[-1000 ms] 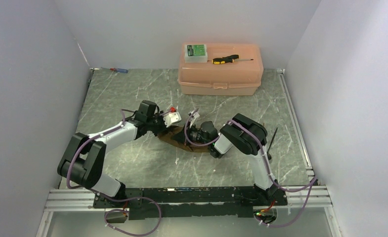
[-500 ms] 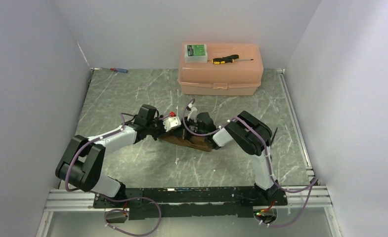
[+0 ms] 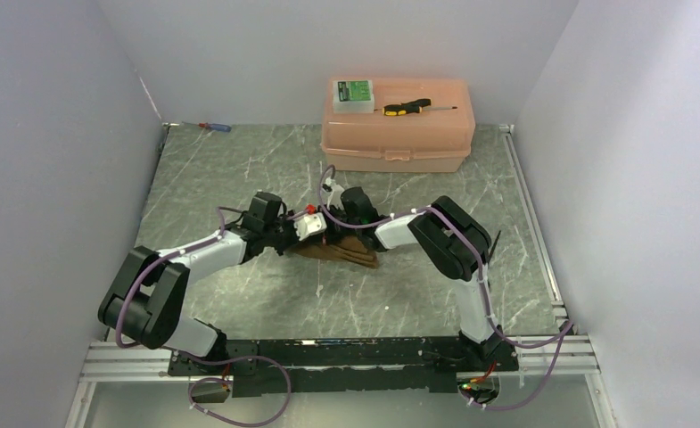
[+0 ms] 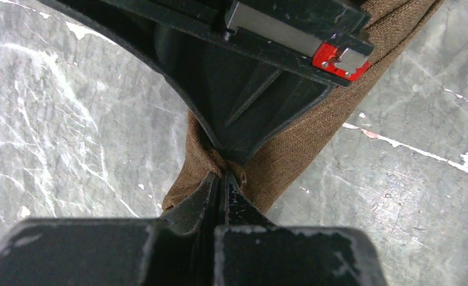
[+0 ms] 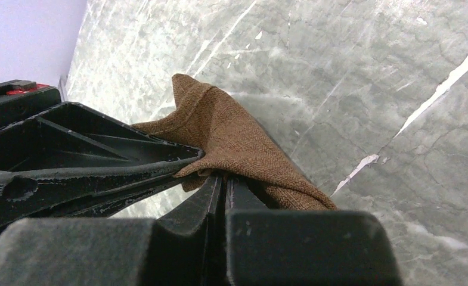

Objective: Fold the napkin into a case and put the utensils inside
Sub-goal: Fold the 2/3-rectangle-folded napkin at the center of the board.

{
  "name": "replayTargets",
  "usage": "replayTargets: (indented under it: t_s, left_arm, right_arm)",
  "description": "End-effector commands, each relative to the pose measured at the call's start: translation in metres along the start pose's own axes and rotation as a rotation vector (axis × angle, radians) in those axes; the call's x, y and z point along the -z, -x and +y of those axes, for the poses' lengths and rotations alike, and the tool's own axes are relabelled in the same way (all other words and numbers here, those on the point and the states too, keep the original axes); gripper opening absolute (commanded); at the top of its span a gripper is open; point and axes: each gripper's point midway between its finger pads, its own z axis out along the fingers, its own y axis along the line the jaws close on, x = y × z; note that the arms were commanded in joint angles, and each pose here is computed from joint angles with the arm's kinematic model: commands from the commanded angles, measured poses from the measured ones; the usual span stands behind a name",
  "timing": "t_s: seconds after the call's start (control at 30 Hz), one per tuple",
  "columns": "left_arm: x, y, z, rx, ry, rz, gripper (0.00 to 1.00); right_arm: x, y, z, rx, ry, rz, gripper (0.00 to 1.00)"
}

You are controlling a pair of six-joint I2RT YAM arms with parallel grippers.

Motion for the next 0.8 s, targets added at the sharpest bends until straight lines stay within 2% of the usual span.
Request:
replayTargets:
  t_s: [0.0, 0.13, 0.33, 0.53, 0.77]
  left_arm:
    - [0.003, 0.014, -0.003, -0.033, -0.001, -0.049, 0.03]
    - [0.004, 0.017, 0.004, -0.037, 0.022, -0.046, 0.03]
    - [0.009, 0.031, 0.034, -0.058, 0.141, -0.057, 0.03]
    - [0.008, 0.023, 0.017, -0.078, 0.078, -0.053, 0.03]
    - [0.010, 0.025, 0.035, -0.101, 0.191, -0.075, 0.03]
  right_arm:
    - [-0.005, 0.014, -0.005, 0.041, -0.019, -0.027, 0.00]
    - [-0.008, -0.011, -0.028, 0.005, -0.070, 0.014, 0.00]
    - [-0.008, -0.041, -0.050, -0.038, -0.127, 0.076, 0.00]
    - [-0.008, -0.045, -0.054, -0.053, -0.152, 0.104, 0.00]
    - [-0.003, -0.048, -0.059, -0.074, -0.198, 0.132, 0.00]
